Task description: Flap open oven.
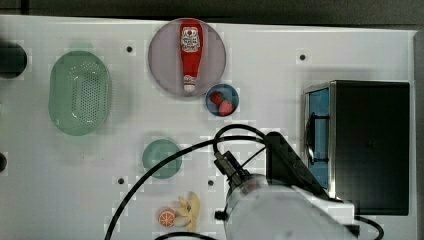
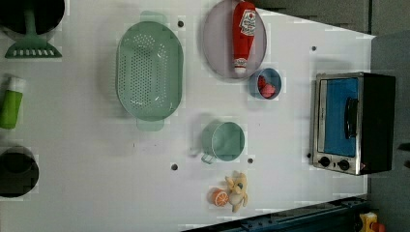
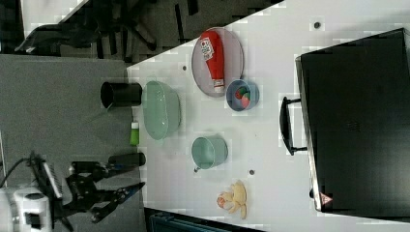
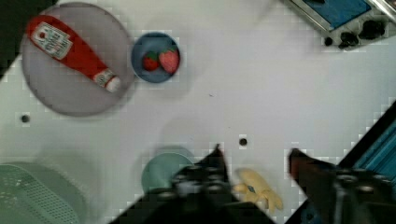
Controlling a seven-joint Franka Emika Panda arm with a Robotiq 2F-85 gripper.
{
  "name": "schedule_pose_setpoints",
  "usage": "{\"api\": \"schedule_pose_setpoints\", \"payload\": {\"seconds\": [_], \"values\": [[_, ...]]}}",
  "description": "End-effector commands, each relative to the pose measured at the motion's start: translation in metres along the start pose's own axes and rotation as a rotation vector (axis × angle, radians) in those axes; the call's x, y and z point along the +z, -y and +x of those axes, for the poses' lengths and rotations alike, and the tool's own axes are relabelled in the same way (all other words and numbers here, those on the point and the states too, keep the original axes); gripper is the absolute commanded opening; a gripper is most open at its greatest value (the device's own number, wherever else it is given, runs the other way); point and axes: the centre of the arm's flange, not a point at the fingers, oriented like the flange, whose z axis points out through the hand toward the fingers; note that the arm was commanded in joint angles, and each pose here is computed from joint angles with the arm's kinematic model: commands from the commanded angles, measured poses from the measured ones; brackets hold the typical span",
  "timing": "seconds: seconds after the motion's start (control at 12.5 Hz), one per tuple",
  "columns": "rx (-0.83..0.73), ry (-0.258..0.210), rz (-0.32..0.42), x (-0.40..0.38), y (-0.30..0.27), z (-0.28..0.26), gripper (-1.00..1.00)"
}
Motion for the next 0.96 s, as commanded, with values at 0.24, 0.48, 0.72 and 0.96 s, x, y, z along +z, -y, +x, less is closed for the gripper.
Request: {"api": "schedule_pose_setpoints", "payload": {"seconds": [0.24,0.48,0.72,0.96], "values": [[0.05,0.048,-0.044,0.025,-0.001,0.014,-0.65],[-0.148,0.07,-0.06,0.05,-0.013,0.03,-0.65],[-0.376,0.036,-0.037,0.077,-0.028,0.058,-0.65],[-0.539,-0.005,-0.043,0.106,-0.052,0.088,-0.65]]}}
